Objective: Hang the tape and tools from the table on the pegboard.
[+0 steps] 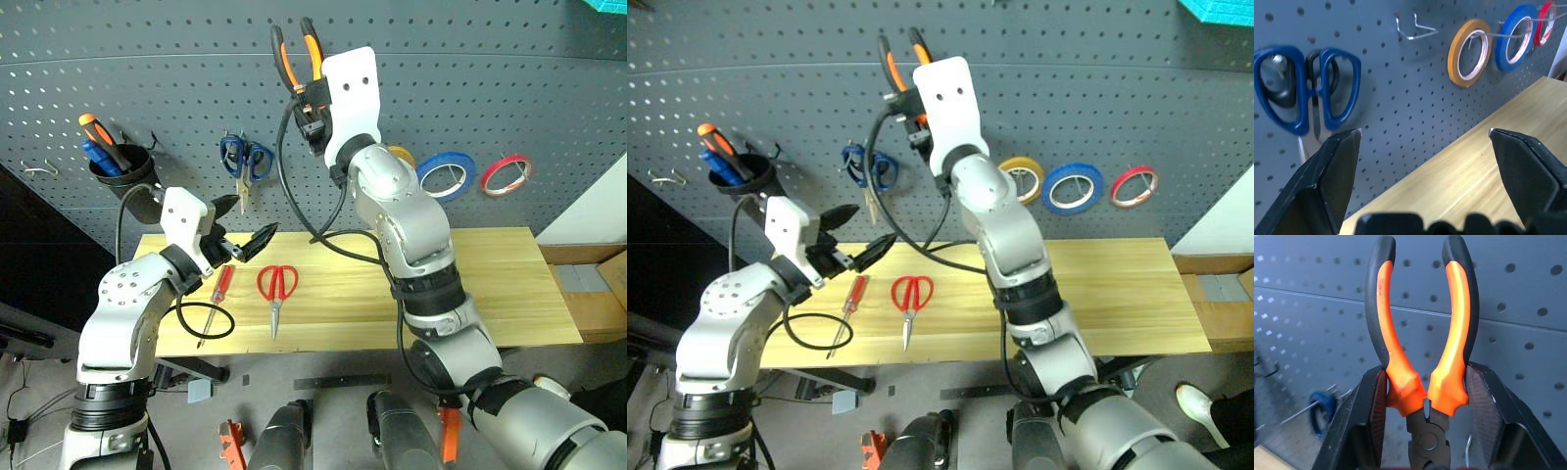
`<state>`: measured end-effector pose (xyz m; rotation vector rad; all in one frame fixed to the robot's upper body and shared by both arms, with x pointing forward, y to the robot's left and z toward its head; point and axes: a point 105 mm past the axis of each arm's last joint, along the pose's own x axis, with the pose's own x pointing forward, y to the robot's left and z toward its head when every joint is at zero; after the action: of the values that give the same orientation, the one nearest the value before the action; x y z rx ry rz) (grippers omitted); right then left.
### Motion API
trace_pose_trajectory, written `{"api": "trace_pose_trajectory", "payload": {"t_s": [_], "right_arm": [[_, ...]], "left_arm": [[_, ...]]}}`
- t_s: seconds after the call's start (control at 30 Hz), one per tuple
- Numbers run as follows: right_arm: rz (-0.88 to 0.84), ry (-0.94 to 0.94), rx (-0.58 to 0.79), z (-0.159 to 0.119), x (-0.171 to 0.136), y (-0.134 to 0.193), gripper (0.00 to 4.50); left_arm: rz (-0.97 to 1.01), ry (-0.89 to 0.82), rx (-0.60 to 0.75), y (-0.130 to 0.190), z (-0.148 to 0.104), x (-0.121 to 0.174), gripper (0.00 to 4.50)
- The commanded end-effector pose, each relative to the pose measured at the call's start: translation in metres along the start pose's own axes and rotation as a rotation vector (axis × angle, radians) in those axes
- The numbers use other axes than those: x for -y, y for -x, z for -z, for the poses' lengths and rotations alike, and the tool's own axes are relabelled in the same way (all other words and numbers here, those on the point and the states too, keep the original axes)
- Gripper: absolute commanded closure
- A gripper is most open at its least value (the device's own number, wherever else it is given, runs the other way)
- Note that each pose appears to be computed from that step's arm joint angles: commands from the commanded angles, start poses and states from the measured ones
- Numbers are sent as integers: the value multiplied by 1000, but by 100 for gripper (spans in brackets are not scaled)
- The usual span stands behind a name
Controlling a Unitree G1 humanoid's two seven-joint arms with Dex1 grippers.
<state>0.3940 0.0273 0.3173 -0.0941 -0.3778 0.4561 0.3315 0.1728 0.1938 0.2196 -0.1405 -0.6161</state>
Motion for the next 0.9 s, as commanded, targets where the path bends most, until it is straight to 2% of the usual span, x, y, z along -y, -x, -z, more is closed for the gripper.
{"api": "trace_pose_trajectory", "payload": {"t_s": [0.03,0.23,0.5,0.6,0.9], "right_arm": [[9,15,139,-24,5,-12,265],[14,35,176,-22,9,-29,265],[35,70,174,-5,16,-39,268],[48,125,123,21,24,-35,268],[68,157,43,56,33,-27,268]], "left_arm": [[28,-24,71,-10,-19,8,0],[34,-26,90,-18,-23,10,0],[31,-33,114,-25,-27,10,0],[31,-35,123,-29,-28,9,0],[-50,-1,195,-38,-38,-6,0]]}}
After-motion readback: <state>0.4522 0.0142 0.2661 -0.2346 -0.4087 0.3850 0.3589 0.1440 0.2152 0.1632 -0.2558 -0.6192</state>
